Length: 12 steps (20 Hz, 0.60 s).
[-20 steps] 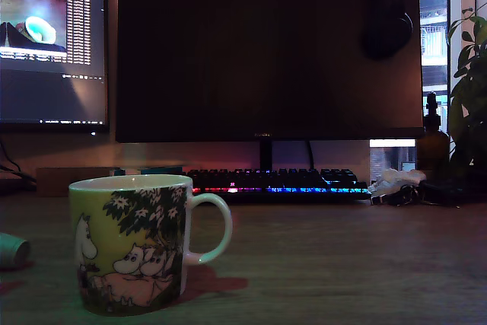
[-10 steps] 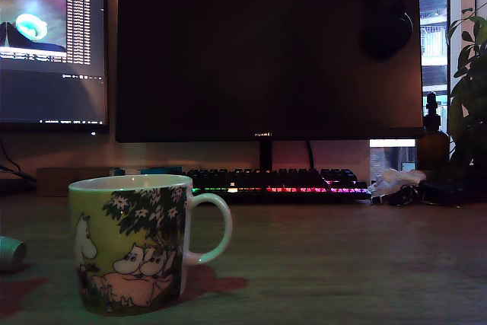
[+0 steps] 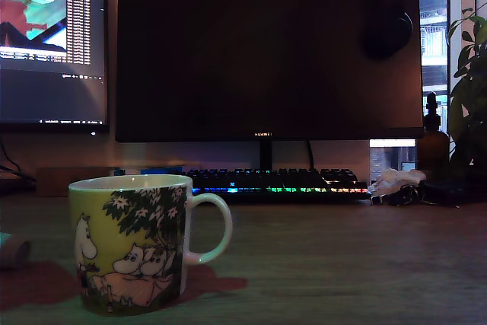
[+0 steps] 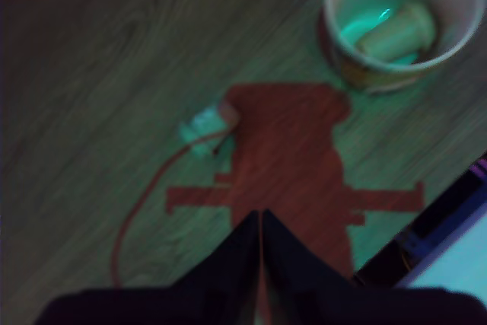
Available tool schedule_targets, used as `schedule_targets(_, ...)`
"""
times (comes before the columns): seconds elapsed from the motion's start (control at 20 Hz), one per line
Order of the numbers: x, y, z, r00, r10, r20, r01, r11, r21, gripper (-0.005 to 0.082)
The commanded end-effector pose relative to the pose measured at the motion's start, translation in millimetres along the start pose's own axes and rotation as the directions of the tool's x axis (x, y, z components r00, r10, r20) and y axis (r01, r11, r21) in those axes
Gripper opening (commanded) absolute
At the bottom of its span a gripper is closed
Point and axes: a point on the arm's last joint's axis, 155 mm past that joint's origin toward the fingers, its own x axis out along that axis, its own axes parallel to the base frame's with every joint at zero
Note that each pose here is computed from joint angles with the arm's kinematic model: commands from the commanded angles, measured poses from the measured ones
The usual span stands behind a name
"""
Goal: Pick up the coffee capsules on the table and drop them inside the coffee cup
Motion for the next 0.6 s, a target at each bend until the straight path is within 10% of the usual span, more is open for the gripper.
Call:
schedule_targets(0.0,-1.5,3.4,4.0,1.000,0.009,0.003,-0.009,1.000,0.018,0.0016)
schedule_targets(0.3,-2.1,13.5,-0.7,0.999,0.052,-0.017,-0.051,0.998,0.040,0.0092)
schedule_targets(0.45,-3.3,16.4,-4.3,0.997,0.067,-0.033,-0.064,0.994,0.092,0.0472)
schedule_targets(0.55,-3.6,19.2,-7.4,0.995,0.083,-0.047,-0.076,0.989,0.127,0.0540)
